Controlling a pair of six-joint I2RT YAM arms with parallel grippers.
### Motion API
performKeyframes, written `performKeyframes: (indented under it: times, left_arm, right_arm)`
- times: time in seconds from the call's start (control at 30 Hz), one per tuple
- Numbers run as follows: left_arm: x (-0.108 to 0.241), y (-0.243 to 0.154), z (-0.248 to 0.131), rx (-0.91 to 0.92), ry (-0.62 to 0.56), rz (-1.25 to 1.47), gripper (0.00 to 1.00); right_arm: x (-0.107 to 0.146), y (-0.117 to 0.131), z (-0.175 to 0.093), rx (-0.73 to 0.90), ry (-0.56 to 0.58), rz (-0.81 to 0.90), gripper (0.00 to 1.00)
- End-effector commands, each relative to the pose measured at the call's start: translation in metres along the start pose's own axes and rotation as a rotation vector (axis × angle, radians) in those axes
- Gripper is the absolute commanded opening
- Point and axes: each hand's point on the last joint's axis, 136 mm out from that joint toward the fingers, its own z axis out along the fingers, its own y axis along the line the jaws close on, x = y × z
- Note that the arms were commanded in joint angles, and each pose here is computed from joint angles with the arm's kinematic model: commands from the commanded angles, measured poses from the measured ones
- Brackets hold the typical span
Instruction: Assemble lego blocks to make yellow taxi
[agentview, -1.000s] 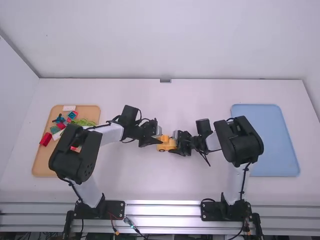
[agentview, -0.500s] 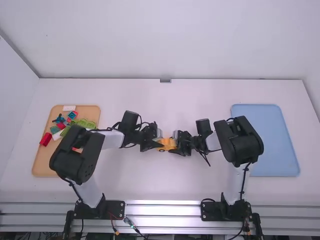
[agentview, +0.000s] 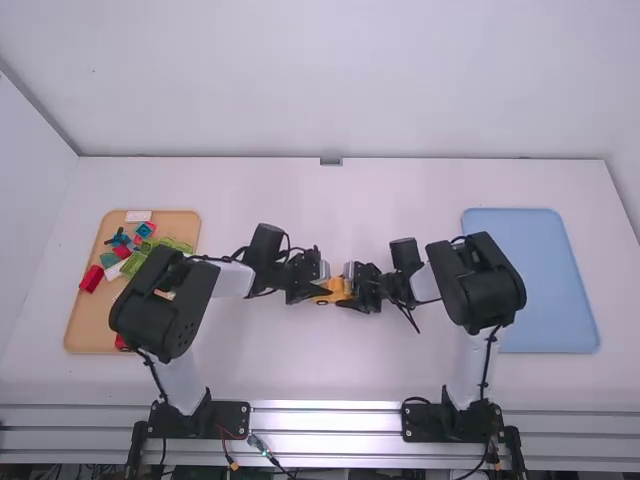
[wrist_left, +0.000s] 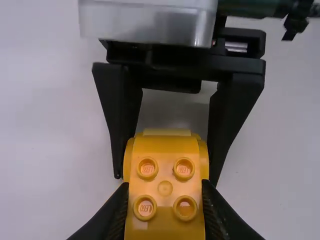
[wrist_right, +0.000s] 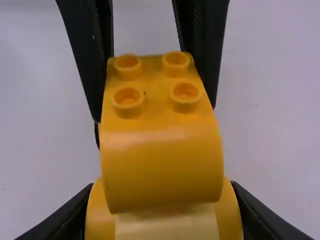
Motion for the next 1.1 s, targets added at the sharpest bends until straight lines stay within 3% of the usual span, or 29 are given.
performKeyframes:
  times: [0.0, 0.83, 1.07]
  left_arm:
    - [0.001, -0.004, 0.0, 0.019, -0.011, -0.016, 0.02]
    - [0.039, -0.023, 0.011, 0.074, 0.096, -0.082, 0.02]
    - [0.053, -0.034, 0.019, 0.076, 0.206, -0.082, 0.02]
  right_arm:
    - [0.006, 0.007, 0.002, -0.019, 0.002, 0.029, 0.56]
    - [0.005, 0.007, 0.002, -0.019, 0.002, 0.027, 0.56]
    - [0.005, 0.007, 0.002, -0.018, 0.002, 0.028, 0.56]
